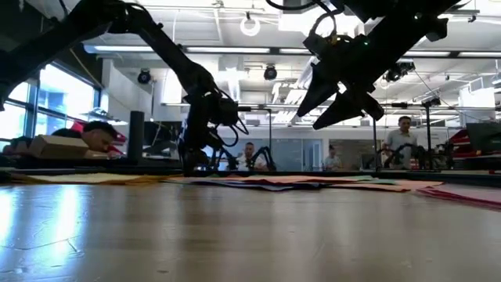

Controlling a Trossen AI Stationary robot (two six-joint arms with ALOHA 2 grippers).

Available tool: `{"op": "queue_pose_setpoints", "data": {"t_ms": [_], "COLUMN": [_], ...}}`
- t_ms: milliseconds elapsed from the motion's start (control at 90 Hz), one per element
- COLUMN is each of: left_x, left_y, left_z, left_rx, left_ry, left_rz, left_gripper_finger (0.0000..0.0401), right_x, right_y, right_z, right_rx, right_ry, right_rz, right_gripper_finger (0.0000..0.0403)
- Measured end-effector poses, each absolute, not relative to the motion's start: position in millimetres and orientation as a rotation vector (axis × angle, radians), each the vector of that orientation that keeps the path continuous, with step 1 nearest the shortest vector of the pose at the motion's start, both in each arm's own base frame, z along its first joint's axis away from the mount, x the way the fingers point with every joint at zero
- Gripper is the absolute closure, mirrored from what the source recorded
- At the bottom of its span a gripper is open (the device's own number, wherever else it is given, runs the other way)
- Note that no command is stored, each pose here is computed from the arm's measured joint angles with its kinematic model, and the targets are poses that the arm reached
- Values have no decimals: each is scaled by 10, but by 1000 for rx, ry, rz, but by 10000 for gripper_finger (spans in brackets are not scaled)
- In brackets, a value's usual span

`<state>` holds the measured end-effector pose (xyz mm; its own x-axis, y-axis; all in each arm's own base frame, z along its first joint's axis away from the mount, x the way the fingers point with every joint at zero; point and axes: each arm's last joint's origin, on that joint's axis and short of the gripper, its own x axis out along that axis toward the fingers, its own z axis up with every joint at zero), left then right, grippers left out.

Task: Organize paper
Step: Move the orange paper to the bottom left of the table

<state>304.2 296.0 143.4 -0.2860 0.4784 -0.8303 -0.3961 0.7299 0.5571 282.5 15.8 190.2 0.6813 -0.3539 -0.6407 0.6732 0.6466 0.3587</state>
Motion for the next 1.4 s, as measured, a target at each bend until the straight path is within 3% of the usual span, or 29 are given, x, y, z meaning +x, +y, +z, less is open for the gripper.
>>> {"op": "queue_pose_setpoints", "data": {"t_ms": [167, 333, 544, 756, 1089, 1400], "left_x": [3095, 3214, 3285, 3356, 3687, 3945], "left_y": [2967, 2824, 2338, 1641, 427, -121], "left_z": [1607, 2069, 2590, 2794, 2533, 1820], "left_rx": [90, -3, -138, -84, 253, 471], "left_ry": [1617, 1417, 1218, 1218, 1165, 1153], "left_rz": [845, 833, 634, 473, 15, -171], "left_gripper_finger": [183, 183, 183, 183, 183, 183], "right_x": [2825, 2776, 2562, 2324, 2101, 2103], "right_y": [157, 165, 171, 429, 881, 956], "right_z": [1902, 1970, 2309, 2505, 2549, 2595], "right_rx": [602, 565, 450, 320, 306, 274], "right_ry": [566, 602, 696, 801, 704, 597], "right_rz": [-613, -552, -502, -403, -501, -521], "right_gripper_finger": [213, 213, 213, 213, 213, 213]}}
